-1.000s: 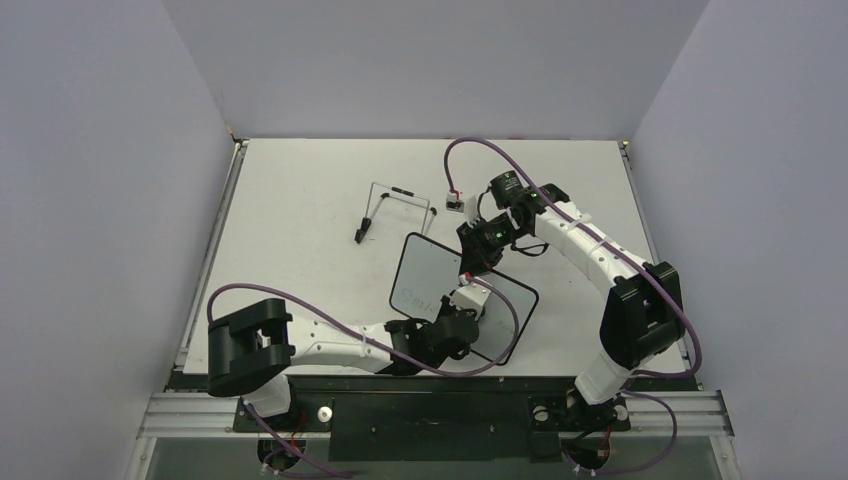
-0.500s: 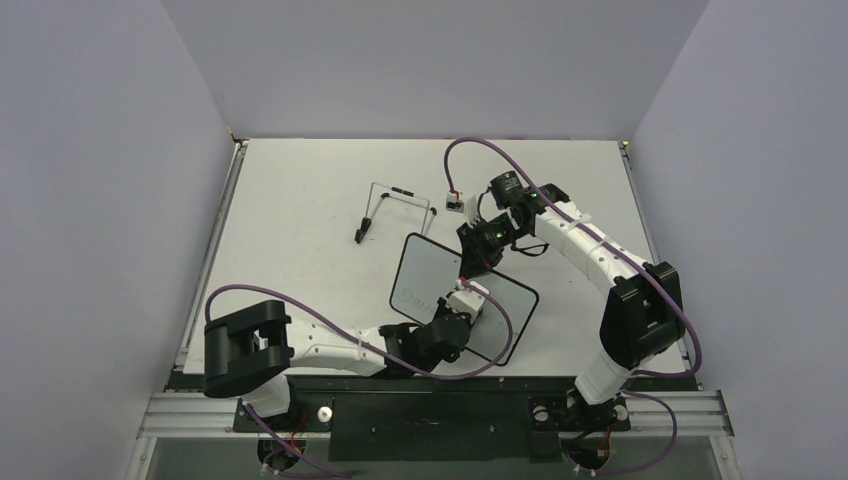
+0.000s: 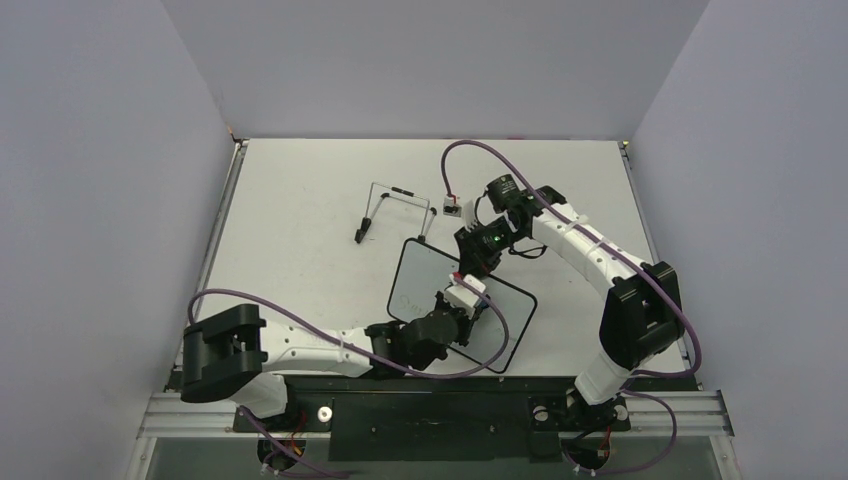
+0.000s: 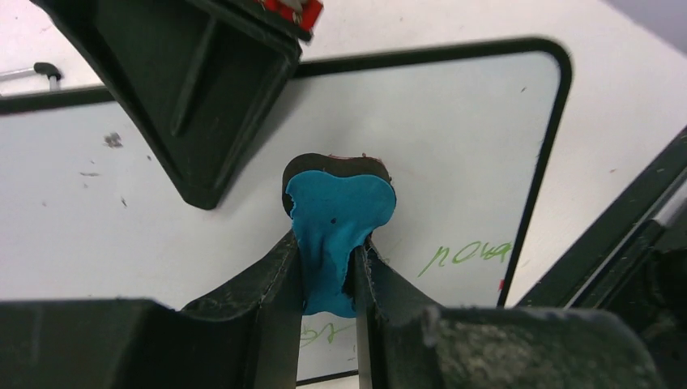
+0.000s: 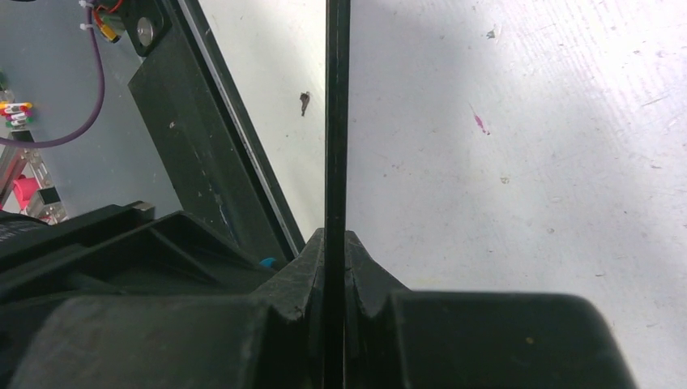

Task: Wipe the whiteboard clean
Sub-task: Erase the whiteboard at the whiteboard stand.

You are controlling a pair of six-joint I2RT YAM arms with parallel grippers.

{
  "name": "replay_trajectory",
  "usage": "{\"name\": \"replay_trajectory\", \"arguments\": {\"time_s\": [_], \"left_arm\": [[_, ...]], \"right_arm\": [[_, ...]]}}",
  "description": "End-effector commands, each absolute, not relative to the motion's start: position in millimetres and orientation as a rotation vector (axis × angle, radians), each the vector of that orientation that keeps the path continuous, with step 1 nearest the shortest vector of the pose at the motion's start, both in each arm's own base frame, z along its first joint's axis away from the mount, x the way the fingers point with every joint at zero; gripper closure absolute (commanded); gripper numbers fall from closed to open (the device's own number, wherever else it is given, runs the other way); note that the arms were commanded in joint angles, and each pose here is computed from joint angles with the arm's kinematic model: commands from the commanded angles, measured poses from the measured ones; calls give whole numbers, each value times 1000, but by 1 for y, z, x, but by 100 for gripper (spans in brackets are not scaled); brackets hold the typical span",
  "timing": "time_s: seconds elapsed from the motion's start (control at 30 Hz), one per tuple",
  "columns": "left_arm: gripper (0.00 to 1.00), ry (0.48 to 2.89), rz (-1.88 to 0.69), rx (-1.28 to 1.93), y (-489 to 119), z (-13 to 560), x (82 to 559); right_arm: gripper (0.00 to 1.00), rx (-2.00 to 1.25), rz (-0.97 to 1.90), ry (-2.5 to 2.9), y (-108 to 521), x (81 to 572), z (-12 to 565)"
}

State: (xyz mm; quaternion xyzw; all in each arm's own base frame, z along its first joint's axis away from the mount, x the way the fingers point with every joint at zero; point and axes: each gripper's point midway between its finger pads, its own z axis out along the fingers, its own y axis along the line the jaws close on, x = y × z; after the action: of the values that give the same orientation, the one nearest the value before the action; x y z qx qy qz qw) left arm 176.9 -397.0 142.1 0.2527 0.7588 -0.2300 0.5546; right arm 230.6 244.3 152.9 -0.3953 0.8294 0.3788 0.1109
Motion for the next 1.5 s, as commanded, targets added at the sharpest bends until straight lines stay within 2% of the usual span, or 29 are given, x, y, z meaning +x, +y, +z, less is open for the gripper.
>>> {"name": "replay_trajectory", "arguments": {"time_s": [0.0,0.33,0.6,0.93,1.1,1.47], "left_arm": [[100,1762,-664,556,-397,165,168],[100,1855,-589,681,-412,116,156],[100,1791,-578,735,-444,122,139],[100,1862,-479,507,-387,115,185],[100,1840,-545,532,-391,116,181],[100,1697,-730,792,-440,126,163]], "right_arm": [[100,-1162,1190,2361,252,221,178],[100,-1161,1171,2363,251,223,177],[100,-1159,1178,2361,252,223,178],[100,-1151,1173,2358,249,225,179],[100,-1127,1164,2358,246,229,181],[100,-978,1093,2385,230,250,180]]}}
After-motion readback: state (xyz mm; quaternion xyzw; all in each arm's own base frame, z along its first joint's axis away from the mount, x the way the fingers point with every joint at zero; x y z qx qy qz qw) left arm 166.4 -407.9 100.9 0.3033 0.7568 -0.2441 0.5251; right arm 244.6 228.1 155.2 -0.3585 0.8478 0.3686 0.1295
